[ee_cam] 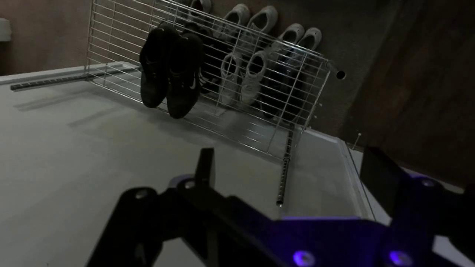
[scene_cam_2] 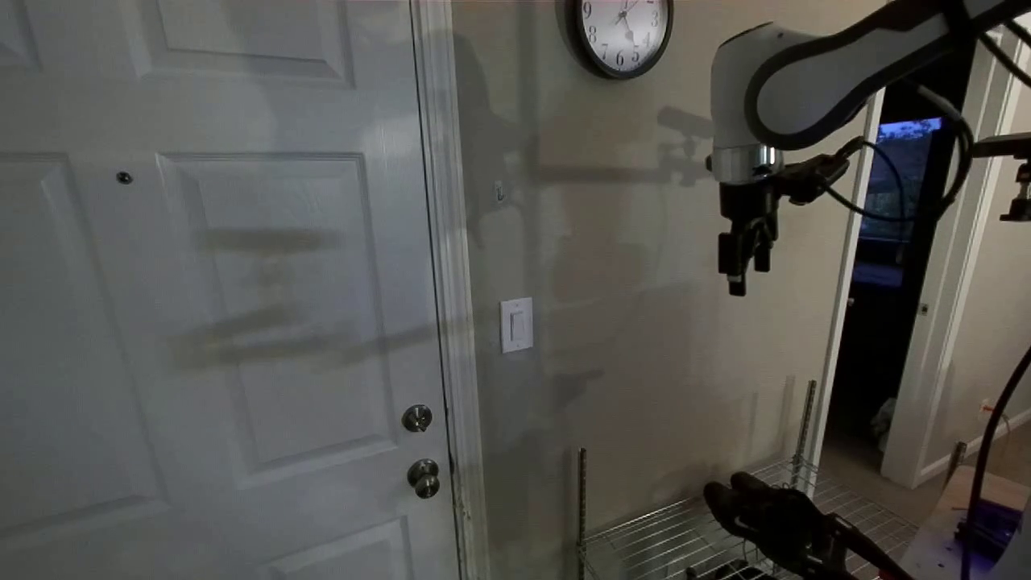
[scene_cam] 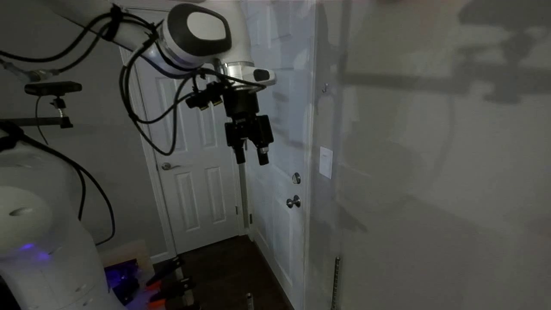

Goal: Press the switch on top to turn on the light

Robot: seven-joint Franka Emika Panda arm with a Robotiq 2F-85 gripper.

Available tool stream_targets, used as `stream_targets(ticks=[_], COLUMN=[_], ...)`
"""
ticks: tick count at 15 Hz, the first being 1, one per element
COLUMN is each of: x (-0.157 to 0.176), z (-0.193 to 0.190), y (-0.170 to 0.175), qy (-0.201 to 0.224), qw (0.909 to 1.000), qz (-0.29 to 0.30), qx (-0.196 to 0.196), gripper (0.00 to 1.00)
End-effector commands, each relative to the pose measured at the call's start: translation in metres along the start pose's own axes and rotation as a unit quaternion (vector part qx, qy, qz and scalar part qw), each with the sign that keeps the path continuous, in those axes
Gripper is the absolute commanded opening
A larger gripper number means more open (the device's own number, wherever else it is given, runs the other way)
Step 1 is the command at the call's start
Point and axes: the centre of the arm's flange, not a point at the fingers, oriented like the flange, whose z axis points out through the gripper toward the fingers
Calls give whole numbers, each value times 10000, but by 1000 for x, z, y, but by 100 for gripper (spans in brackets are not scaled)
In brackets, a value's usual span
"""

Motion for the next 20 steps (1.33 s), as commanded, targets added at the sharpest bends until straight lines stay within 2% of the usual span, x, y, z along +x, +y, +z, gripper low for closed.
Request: stream_targets(ticks=[1,8,13,17,20], x=[54,121,159,181,176], z=[16,34,38,32,28], y=[-11,-33,-49,-57,-56], qy=[178,602,957,1288,1164], qw=[9991,9934,9849,9761,9794], qz=[329,898,1298,1658,1568], qx=[-196,-383,-629,-556,-513], gripper=[100,100,100,100,100])
